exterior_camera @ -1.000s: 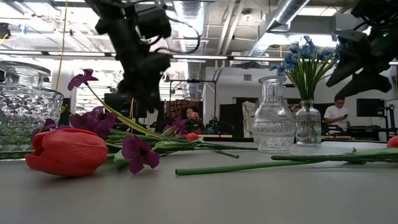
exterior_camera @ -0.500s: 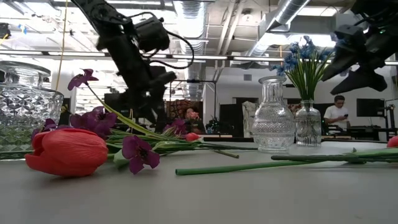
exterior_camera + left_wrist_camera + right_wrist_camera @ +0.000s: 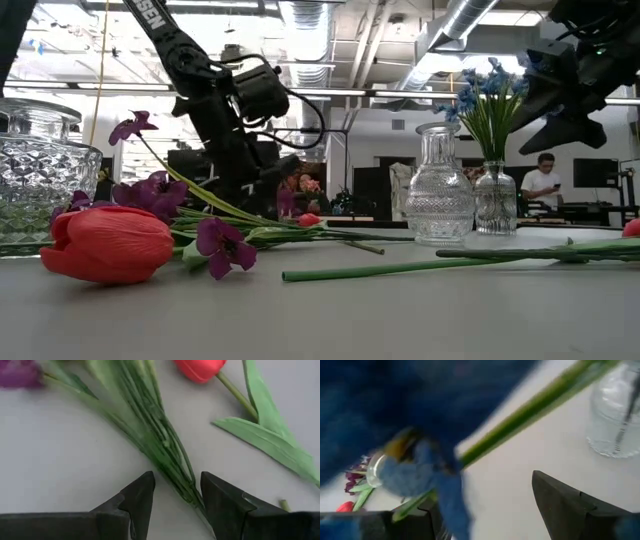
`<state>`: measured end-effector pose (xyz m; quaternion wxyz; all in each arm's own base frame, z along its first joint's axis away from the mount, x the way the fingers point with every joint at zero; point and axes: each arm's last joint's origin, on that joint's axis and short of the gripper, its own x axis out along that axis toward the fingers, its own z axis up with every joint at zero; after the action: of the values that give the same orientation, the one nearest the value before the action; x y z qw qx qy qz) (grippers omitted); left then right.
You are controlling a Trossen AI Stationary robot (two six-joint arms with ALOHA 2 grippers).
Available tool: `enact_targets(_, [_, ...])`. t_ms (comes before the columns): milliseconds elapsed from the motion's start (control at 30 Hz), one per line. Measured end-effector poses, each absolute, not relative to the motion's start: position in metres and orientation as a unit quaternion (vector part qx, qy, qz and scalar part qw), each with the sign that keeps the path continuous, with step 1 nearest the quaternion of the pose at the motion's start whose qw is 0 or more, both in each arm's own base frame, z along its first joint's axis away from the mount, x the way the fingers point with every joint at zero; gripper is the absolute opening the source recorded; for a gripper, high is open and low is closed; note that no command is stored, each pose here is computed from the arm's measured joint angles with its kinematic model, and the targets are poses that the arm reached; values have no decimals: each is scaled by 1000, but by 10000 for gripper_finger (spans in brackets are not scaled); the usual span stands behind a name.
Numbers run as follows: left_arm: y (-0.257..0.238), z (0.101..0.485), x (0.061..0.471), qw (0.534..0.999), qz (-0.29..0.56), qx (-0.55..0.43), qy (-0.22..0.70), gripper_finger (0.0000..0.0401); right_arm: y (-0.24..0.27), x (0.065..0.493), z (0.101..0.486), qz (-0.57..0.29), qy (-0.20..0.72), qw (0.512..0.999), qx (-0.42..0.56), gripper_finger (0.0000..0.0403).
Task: Sort flowers into vase by color
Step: Put the top violet flowers into the middle transparent vase
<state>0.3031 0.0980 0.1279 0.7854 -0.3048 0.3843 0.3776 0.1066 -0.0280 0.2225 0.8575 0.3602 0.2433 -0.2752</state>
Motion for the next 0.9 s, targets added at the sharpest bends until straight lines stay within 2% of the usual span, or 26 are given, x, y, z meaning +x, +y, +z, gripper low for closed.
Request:
enact_targets(167, [100,128,302,784,395,-290,381,131,-25,117,221,-257,251,863,355,271])
enact_targets(500, [100,127,301,782,399,-288,383,12,-16,131,218,-222,273,871,343,271])
enact_targets(900, [99,128,302,783,390,-299,382,2,-10,134,218,-200,280,877,336,271])
